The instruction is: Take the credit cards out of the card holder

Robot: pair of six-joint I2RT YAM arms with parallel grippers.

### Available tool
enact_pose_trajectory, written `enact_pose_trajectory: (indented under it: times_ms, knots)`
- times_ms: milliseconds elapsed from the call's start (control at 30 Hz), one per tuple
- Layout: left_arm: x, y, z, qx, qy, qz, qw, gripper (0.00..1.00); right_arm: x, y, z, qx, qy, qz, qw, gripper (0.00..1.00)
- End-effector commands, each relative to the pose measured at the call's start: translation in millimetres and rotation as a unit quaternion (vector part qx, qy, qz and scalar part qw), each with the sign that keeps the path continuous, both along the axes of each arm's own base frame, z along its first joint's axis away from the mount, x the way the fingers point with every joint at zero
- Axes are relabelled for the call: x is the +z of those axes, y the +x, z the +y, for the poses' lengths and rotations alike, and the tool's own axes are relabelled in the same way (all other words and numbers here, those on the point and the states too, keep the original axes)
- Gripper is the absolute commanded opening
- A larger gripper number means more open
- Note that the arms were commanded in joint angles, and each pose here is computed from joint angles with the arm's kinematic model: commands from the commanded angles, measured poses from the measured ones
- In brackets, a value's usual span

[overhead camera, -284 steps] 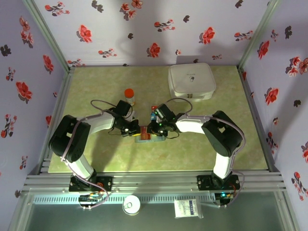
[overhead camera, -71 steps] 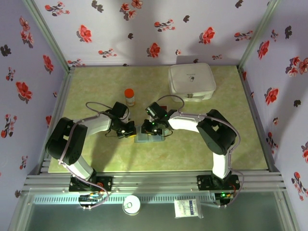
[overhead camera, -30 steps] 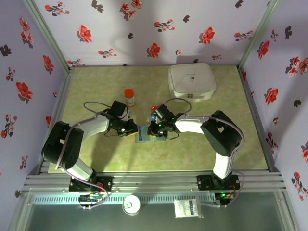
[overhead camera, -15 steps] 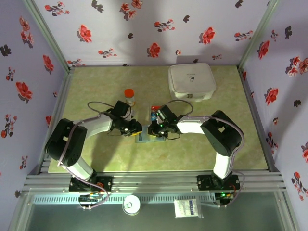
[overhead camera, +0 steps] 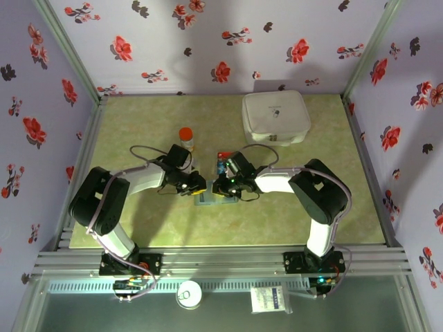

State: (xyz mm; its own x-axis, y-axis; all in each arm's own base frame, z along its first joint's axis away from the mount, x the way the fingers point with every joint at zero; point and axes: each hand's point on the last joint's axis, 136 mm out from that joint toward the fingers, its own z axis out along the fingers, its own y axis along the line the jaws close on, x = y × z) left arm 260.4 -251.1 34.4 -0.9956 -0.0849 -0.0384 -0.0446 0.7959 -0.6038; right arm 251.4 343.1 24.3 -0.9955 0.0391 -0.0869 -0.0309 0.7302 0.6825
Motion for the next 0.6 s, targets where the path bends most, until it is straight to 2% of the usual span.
enact_pose_trajectory:
  times_ms: [0,333,567]
  knots:
    - [7,3,-9,-0.005,-0.012,-0.001,1.000,0.16,-8,-3,-9,-0.014,-0.012,0.012,1.000,0.16]
    - [25,6,-15,-0.009,-0.023,-0.013,1.000,0.14,26,5,-17,-0.025,-0.012,-0.031,0.999,0.22]
    - [36,8,-30,-0.022,-0.028,-0.019,0.999,0.21,52,15,-51,-0.064,-0.038,-0.078,0.994,0.22]
